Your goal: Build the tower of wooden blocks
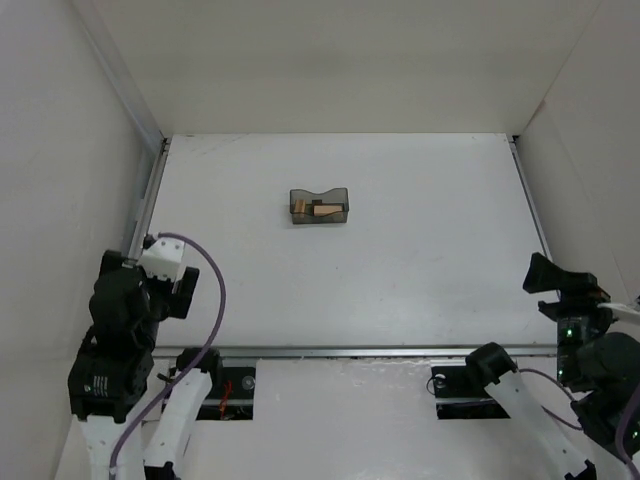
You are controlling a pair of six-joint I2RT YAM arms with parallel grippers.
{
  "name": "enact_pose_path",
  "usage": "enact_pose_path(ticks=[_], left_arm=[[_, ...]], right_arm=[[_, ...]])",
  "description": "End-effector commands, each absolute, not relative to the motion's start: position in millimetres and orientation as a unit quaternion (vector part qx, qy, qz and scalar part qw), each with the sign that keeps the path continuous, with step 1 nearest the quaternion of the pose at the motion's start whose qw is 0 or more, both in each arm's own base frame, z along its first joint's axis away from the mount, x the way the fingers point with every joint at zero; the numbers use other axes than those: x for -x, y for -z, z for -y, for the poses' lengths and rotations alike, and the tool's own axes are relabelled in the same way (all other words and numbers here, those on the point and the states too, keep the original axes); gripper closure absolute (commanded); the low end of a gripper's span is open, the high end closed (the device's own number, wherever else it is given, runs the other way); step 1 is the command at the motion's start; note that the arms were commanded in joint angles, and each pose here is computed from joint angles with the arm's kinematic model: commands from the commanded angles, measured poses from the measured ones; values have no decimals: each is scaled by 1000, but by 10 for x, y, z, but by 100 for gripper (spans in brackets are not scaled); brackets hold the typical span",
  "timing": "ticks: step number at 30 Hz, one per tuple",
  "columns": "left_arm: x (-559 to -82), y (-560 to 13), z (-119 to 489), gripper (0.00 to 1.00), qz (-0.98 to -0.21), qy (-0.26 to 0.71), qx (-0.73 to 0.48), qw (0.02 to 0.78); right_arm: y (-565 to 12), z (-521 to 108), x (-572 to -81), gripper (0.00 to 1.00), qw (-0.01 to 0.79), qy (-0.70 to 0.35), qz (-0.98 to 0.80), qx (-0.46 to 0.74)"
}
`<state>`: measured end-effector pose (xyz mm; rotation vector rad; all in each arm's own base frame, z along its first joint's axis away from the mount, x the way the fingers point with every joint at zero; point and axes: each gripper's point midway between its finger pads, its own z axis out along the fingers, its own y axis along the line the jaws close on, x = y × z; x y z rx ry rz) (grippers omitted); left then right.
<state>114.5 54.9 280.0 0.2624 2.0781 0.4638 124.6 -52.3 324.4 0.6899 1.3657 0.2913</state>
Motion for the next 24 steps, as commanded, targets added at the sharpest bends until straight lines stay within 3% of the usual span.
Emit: enact_pose_path(ticks=[1, 4, 5, 6, 7, 8, 10, 13, 15, 19, 24], left_arm=[[-1728, -3271, -394, 0, -814, -196, -205, 507], [-2095, -3668, -277, 0, -800, -182, -230, 524], [-2389, -3573, -190, 0, -822, -157, -250, 487], [-2528, -3606, -12, 0, -822, -114, -275, 486], [-2628, -3873, 86, 0, -813, -92, -274, 505], [-3029, -3686, 195, 0, -836, -58, -278, 469], [-3329, -3779, 512, 5, -835, -13, -296, 464], [-3918, -3201, 961, 11, -860, 25, -345, 375], [-4263, -2917, 1165, 15, -862, 32, -364, 351], [-4665, -2660, 1556, 19, -836, 43, -405, 368], [-4912, -2180, 1752, 18, -801, 30, -471, 368]], right_arm=[[-3586, 350, -1596, 0, 699, -115, -635, -308], [-3873, -93, -2050, 0, 674, -107, -697, -221], [-3675, -397, -2487, 0, 625, -72, -757, -175], [-3559, -629, -2618, 0, 585, -64, -803, -101], [-3853, -751, -2735, 0, 583, -72, -805, -79], [-3476, -972, -3110, 0, 516, -33, -854, -48], [-3212, -1052, -3292, 0, 455, 10, -890, -15], [-2891, -1220, -3790, 0, 450, 46, -892, 13], [-2733, -1242, -4002, 0, 450, 36, -892, 4], [-2537, -1720, -4208, 0, 436, -100, -893, 45], [-2174, -1828, -4209, 2, 396, -111, -909, 68]])
